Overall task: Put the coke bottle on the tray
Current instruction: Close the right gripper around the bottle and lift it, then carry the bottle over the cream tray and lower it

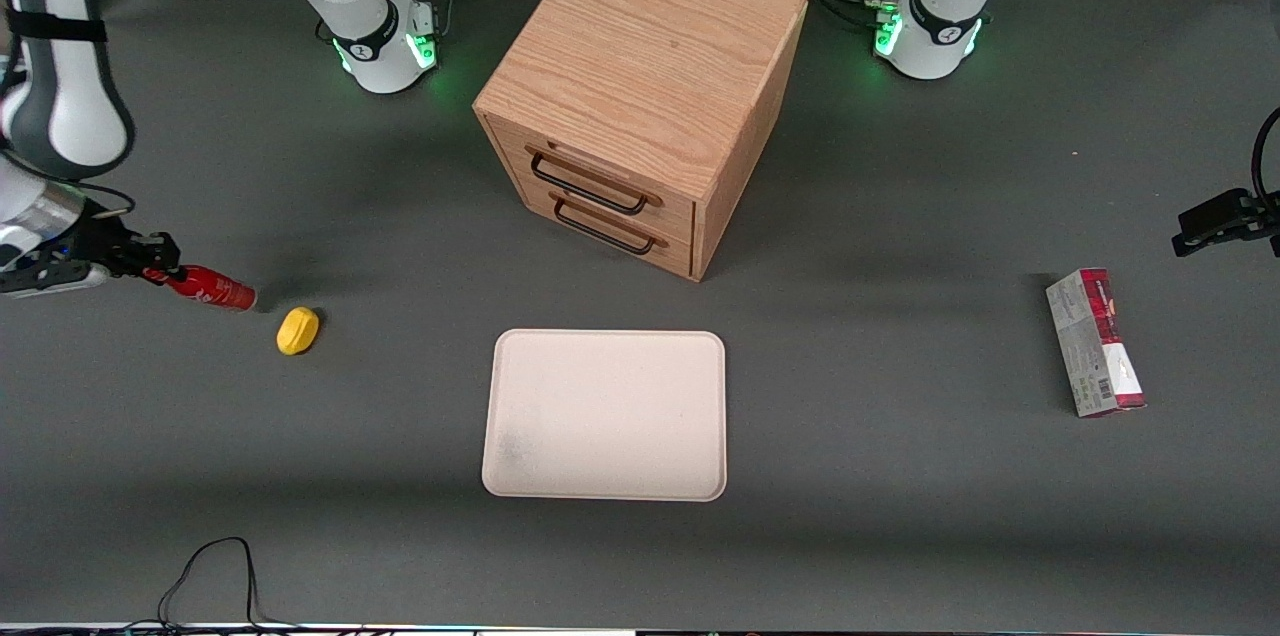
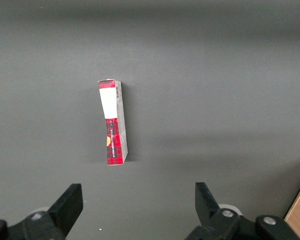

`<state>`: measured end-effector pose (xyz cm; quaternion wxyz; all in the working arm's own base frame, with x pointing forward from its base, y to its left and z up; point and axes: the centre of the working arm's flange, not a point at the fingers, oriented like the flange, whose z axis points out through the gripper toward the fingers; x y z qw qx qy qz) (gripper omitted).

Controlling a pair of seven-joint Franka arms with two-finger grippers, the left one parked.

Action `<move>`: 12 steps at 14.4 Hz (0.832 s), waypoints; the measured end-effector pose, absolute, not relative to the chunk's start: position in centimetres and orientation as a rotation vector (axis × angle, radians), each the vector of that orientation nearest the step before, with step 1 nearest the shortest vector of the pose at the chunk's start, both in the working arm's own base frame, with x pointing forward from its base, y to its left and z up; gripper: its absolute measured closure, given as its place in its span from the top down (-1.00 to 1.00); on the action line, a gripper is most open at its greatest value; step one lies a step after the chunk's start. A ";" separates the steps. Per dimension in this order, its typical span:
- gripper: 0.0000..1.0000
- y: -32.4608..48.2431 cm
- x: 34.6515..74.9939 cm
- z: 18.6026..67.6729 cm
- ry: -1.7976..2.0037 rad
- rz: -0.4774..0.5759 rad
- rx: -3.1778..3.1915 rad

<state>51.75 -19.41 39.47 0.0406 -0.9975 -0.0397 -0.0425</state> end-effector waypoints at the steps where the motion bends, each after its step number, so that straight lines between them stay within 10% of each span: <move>1: -0.34 -18.7 52.9 42.0 -0.100 -0.125 -3.045; 12: -0.34 6.8 60.3 62.6 0.120 -0.043 -3.145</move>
